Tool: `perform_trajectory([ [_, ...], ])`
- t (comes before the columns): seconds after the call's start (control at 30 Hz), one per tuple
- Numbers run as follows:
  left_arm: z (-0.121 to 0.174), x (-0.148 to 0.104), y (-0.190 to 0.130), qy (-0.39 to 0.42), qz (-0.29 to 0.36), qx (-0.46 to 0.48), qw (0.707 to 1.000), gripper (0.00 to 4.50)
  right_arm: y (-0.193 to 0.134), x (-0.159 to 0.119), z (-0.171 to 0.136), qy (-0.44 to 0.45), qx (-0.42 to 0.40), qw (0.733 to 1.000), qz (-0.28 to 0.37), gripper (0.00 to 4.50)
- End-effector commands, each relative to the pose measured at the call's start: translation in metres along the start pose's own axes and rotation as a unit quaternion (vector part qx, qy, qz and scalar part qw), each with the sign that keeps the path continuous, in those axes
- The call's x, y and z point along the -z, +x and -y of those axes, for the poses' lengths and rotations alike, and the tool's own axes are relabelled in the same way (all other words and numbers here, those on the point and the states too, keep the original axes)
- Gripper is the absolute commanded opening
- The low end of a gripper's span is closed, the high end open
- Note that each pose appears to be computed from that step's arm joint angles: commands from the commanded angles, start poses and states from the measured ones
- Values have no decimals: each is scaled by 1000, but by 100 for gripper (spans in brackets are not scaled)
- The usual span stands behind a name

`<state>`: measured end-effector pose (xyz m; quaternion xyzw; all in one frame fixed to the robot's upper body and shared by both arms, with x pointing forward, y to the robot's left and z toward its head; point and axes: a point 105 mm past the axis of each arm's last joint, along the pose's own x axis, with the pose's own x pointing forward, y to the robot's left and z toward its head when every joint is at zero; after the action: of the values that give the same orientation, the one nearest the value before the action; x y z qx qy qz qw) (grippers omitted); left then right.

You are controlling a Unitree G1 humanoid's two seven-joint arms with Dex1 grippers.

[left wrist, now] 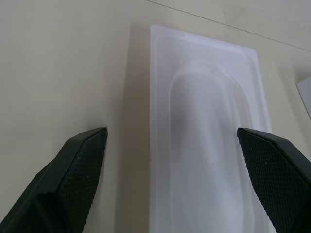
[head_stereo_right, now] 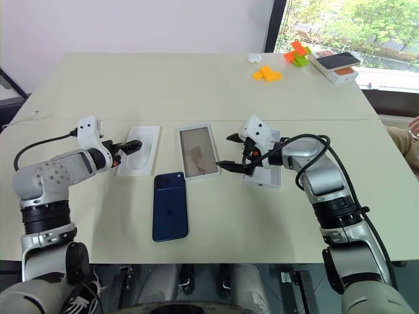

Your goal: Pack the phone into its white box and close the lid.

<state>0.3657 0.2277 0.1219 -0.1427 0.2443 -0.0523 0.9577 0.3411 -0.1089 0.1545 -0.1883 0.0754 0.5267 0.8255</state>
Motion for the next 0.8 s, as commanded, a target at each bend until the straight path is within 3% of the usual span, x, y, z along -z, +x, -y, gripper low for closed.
perform_trajectory([
  [0.03,0,7,3,8,-13,1,1000,397,-2,-18,2,-26,5,999,21,450],
  [0.07,1,7,3,7,-15,2,1000,370,-2,-18,2,-27,4,999,21,450],
  [0.2,3,7,4,25,-21,2,999,163,-2,-20,2,-31,5,999,23,450],
  [0.57,2,17,4,28,-32,4,999,163,-5,-22,5,-35,3,999,21,450],
  [0.73,1,15,3,30,-32,0,999,3,-4,-24,5,-43,1,999,22,450],
  [0.8,1,16,1,29,-34,5,999,3,-5,-24,5,-46,1,999,22,450],
])
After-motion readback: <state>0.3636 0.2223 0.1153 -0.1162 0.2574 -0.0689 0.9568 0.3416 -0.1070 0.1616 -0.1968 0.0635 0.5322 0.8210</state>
